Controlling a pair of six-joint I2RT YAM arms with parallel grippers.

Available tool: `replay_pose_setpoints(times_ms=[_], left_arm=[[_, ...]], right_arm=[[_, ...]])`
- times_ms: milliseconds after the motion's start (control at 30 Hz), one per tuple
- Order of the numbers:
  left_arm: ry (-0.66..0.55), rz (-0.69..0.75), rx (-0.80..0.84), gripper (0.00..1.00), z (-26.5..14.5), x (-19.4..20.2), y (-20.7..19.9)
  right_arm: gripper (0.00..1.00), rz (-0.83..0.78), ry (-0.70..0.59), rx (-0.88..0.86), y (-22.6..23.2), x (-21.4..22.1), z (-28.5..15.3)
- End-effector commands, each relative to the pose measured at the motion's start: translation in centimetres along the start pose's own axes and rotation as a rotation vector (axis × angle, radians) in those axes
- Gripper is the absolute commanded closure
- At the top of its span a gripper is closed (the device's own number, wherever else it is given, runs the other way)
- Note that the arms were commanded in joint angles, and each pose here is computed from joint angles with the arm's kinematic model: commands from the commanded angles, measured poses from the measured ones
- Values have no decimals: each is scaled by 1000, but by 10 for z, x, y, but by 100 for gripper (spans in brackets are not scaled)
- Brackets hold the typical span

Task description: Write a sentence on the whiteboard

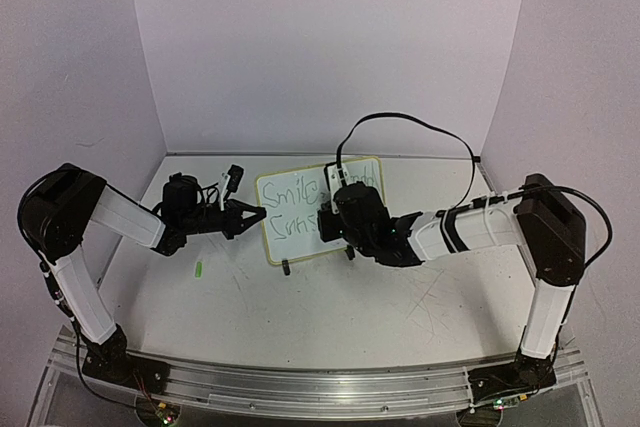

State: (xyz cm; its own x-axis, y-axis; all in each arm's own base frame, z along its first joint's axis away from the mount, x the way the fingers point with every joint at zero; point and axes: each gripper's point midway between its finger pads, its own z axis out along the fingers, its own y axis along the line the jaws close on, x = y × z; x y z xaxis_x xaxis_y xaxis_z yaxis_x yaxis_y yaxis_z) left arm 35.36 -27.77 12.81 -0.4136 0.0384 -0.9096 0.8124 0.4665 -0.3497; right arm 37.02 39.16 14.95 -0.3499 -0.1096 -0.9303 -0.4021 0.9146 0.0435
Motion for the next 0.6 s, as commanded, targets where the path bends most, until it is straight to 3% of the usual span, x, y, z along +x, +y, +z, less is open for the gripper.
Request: replay_pose_setpoints(times_ms=[0, 367, 567], left_arm=[[110, 23, -129, 100, 0, 36, 29], [111, 23, -129, 100, 1, 36, 29], [110, 23, -129, 100, 1, 36, 29]], right_arm=[[100, 8, -23, 72, -22, -8, -6], [100, 22, 79, 15, -14, 33, -4], [100, 56, -14, -15, -9, -12, -19]])
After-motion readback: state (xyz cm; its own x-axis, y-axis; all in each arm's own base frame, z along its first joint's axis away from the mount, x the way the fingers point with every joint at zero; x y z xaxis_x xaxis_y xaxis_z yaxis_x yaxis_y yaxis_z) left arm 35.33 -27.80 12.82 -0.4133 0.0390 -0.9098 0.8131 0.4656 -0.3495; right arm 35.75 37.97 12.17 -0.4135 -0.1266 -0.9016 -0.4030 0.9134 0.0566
